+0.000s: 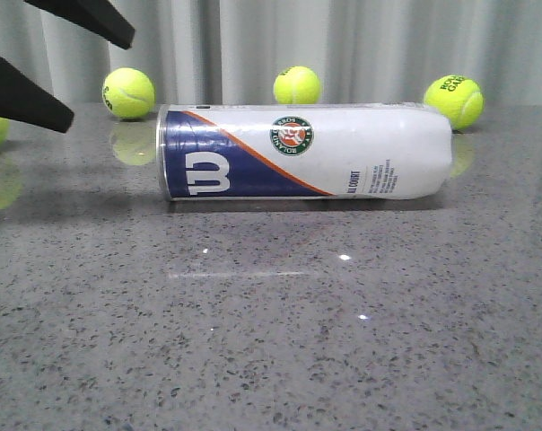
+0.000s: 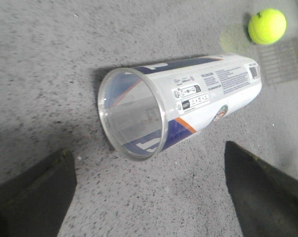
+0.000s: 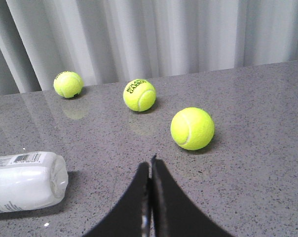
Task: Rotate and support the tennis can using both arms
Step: 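Grasp the blue end of the can with the left gripper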
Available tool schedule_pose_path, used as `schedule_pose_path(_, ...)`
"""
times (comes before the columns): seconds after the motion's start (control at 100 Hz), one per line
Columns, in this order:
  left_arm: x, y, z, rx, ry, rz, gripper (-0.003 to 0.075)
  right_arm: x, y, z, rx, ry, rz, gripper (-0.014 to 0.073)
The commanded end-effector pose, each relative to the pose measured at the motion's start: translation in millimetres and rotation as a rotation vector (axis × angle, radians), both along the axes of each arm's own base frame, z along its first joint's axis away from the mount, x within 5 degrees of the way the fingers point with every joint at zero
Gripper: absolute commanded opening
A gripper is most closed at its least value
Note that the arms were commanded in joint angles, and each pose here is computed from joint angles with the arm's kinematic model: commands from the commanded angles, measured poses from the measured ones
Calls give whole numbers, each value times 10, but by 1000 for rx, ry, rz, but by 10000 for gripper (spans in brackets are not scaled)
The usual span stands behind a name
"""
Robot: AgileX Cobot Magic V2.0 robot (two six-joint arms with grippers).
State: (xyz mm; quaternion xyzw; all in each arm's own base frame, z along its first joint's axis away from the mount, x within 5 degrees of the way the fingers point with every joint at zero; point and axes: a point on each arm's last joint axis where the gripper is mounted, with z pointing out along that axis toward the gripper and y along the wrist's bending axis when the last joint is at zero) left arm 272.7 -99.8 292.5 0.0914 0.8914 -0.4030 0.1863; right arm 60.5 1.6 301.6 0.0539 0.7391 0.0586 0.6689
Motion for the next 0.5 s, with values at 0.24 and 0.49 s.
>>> schedule_pose_path(0.24, 181, -422, 98, -111, -24, -76, 574, -4, -11, 155, -18, -100, -14, -64)
schedule_pose_path(0.49, 293, -602, -12, -185, 8, -99, 574, -4, -11, 155, -18, -100, -14, -64)
